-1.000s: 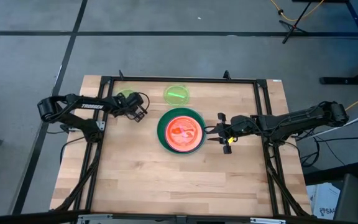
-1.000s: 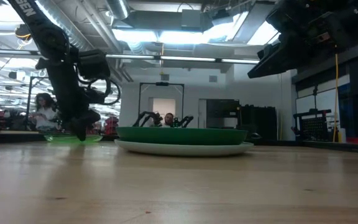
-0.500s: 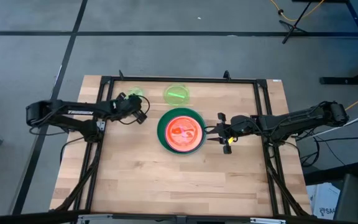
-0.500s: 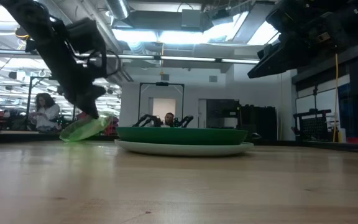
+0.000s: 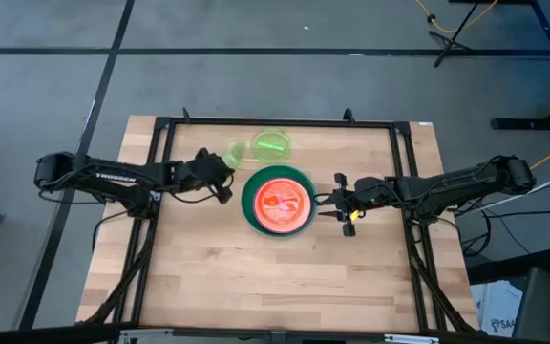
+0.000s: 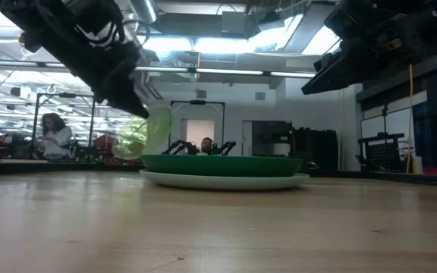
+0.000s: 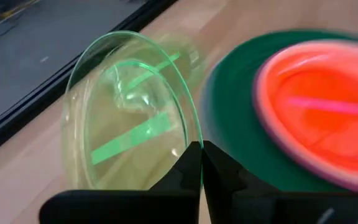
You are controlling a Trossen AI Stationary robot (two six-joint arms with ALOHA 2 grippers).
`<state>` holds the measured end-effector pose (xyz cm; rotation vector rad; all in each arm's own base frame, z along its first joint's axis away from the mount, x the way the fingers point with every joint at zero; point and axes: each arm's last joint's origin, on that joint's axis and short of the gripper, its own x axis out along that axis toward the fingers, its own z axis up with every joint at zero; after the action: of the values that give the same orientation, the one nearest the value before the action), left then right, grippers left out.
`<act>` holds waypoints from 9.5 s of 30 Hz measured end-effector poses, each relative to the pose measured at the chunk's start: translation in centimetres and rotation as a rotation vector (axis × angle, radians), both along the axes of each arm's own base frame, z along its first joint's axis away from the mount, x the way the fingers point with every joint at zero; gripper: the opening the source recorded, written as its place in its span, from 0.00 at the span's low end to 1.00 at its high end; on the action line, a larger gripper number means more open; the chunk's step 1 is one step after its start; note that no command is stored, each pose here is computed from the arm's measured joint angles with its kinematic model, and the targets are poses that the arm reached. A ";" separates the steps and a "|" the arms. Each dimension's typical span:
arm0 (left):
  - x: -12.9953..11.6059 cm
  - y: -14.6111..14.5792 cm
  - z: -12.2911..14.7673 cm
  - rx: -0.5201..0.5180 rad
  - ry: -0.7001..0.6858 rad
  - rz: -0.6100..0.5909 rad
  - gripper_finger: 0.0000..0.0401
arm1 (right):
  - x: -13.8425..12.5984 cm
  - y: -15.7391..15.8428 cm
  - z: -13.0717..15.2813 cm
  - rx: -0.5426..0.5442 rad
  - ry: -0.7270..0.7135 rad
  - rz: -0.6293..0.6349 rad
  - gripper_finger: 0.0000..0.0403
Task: Stack plastic plates
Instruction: Stack the left green plate on top of the light pink plate, then stack the green plate on top of the green plate, then return to Home Position
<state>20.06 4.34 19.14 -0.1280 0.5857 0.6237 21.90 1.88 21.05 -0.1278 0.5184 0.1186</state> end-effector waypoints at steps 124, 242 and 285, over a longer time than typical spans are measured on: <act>6.8 -16.5 -3.2 0.098 -0.213 -0.222 0.24 | 14.8 -26.8 -4.6 0.270 0.442 -0.755 0.43; 6.9 -16.3 -3.3 0.086 -0.184 -0.264 0.24 | 13.4 -14.2 1.6 0.218 0.347 -0.092 0.36; -3.8 -4.8 -1.0 0.079 -0.369 -0.338 0.24 | -6.0 -6.0 3.6 0.172 -0.188 -0.182 0.36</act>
<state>16.27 -0.49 18.16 -0.0650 0.2166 0.2823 15.91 -4.14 24.61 0.0765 0.3288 -0.0267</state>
